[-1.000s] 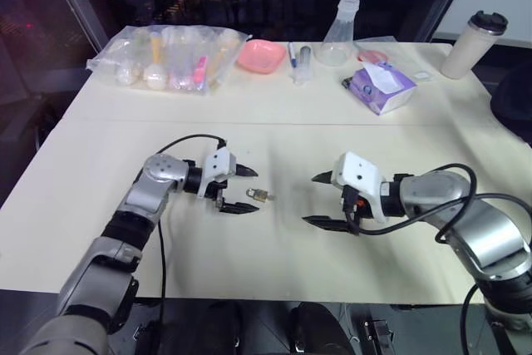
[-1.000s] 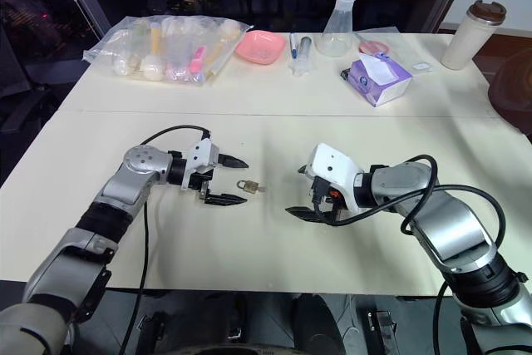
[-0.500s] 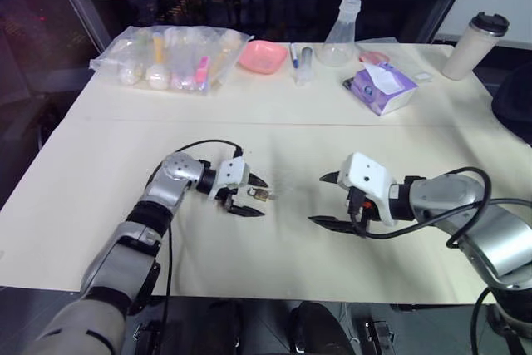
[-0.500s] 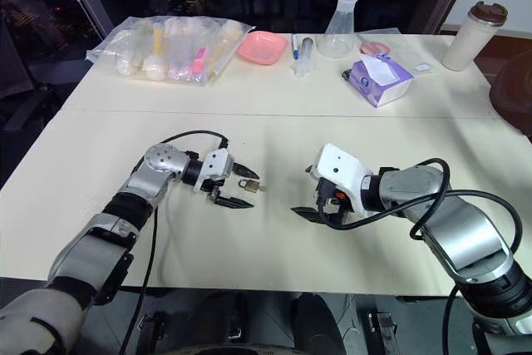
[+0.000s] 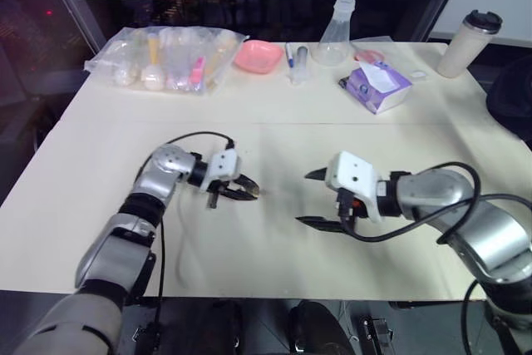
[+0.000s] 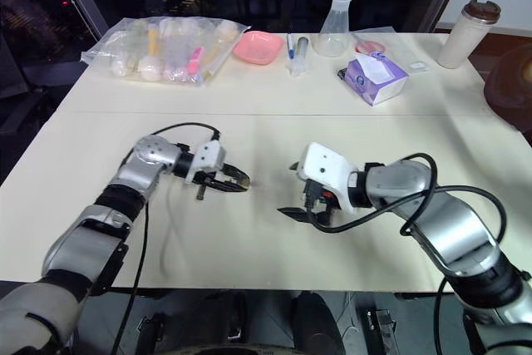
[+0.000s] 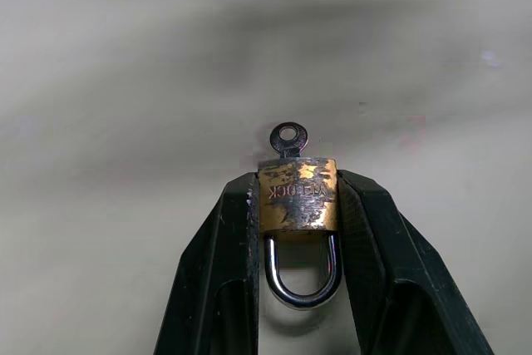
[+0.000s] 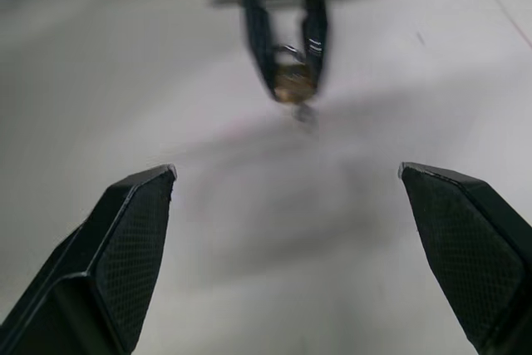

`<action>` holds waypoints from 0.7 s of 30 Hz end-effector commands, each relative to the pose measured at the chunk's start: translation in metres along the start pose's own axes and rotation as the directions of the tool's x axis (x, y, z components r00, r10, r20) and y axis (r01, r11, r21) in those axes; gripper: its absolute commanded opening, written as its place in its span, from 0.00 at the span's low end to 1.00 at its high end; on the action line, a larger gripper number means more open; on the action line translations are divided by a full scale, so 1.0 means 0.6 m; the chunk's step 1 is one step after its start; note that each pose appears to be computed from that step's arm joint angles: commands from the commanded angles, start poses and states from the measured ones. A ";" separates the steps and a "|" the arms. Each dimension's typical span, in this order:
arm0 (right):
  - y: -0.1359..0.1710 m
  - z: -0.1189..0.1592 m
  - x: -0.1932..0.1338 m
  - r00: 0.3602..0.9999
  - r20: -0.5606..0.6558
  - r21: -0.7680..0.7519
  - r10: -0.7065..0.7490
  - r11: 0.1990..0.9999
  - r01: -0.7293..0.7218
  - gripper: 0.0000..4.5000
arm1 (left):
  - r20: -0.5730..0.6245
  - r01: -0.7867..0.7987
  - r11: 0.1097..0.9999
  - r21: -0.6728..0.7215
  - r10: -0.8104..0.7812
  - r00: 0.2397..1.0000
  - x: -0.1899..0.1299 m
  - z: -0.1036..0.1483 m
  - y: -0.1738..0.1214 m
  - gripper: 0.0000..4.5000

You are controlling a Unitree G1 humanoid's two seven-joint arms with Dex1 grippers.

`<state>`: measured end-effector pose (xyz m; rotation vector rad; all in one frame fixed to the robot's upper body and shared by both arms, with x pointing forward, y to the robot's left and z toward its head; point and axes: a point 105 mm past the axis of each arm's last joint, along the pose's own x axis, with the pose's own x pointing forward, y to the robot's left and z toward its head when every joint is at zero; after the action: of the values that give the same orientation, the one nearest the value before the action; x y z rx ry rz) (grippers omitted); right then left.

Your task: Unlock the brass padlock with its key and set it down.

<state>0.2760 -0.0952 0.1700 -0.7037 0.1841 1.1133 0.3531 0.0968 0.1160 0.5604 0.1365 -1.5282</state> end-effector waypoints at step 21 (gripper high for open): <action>-0.055 0.065 0.048 0.902 0.388 -0.842 -0.190 0.326 0.430 1.00 | 0.177 -0.056 0.997 0.057 0.046 0.983 -0.055 0.148 0.022 0.16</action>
<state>0.3122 -0.0610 0.1896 -1.5432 -0.7974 0.8434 0.3421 0.0925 0.1892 0.4620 0.0210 -1.5233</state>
